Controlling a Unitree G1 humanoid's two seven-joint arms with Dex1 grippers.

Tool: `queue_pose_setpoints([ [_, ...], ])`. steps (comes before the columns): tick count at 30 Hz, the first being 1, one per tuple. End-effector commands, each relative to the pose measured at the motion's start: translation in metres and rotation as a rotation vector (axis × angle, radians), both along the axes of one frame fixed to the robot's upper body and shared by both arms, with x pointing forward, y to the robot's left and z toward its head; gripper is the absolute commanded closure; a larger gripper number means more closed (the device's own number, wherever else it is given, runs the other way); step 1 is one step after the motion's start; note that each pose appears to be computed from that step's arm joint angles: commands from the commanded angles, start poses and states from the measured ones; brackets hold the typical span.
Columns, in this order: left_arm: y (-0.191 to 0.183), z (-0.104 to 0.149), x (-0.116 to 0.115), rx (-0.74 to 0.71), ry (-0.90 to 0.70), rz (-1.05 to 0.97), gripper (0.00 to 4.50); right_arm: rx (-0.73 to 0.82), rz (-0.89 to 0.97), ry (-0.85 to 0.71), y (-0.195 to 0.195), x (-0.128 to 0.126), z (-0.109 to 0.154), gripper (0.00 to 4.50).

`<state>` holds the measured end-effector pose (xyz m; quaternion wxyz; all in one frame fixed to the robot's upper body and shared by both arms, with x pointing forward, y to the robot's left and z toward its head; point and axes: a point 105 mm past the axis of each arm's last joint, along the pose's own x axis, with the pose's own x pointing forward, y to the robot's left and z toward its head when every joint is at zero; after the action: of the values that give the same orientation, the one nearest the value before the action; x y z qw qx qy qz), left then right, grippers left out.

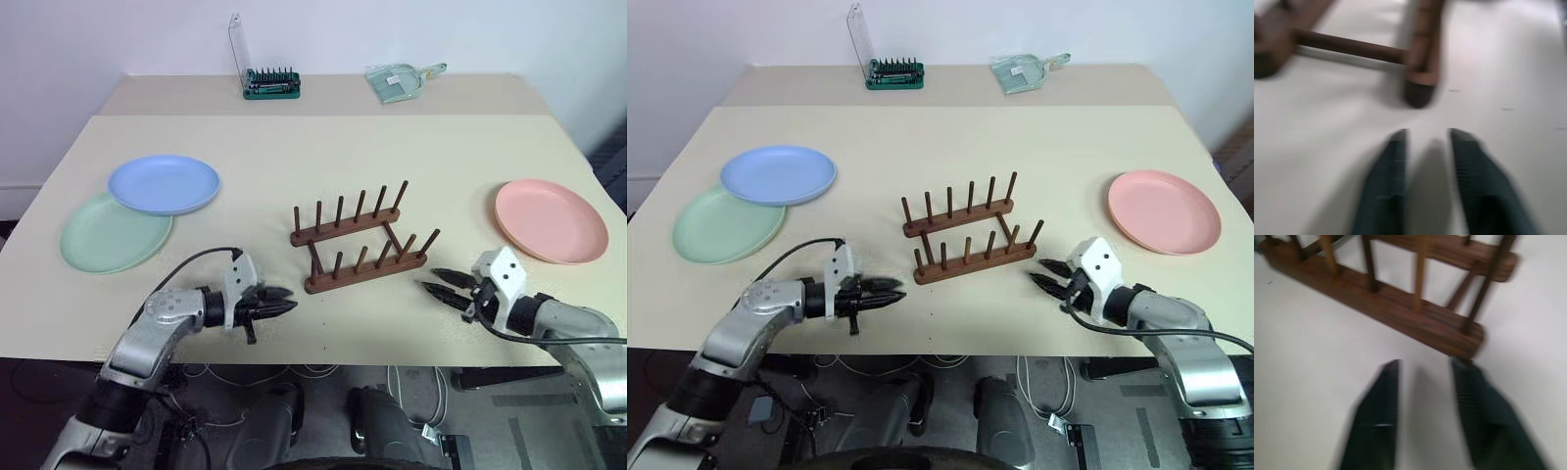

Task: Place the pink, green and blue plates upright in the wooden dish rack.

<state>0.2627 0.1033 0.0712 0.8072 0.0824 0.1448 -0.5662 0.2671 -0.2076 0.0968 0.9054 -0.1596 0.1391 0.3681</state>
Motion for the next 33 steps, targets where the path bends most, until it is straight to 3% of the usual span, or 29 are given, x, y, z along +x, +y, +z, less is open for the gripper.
queue_pose_setpoints([
  [1, -0.016, 0.006, -0.006, -0.018, -0.001, -0.023, 3.79, -0.032, 0.033, -0.029, 0.008, 0.004, 0.003, 3.87],
  [6, -0.026, 0.004, 0.003, -0.023, -0.028, 0.016, 3.79, -0.052, 0.018, -0.039, 0.010, 0.012, -0.002, 3.87],
  [11, -0.019, 0.005, 0.044, -0.004, -0.156, 0.233, 3.79, -0.093, -0.014, -0.084, 0.011, 0.032, -0.012, 3.87],
  [19, -0.015, 0.003, 0.059, -0.005, -0.196, 0.302, 3.79, -0.118, -0.041, -0.145, 0.013, 0.049, -0.015, 3.87],
  [25, -0.014, 0.003, 0.061, -0.009, -0.205, 0.312, 3.79, -0.124, -0.039, -0.150, 0.006, 0.047, -0.011, 3.87],
  [33, -0.006, 0.003, 0.067, -0.002, -0.223, 0.353, 3.79, -0.139, -0.043, -0.136, -0.021, 0.025, 0.007, 3.87],
])
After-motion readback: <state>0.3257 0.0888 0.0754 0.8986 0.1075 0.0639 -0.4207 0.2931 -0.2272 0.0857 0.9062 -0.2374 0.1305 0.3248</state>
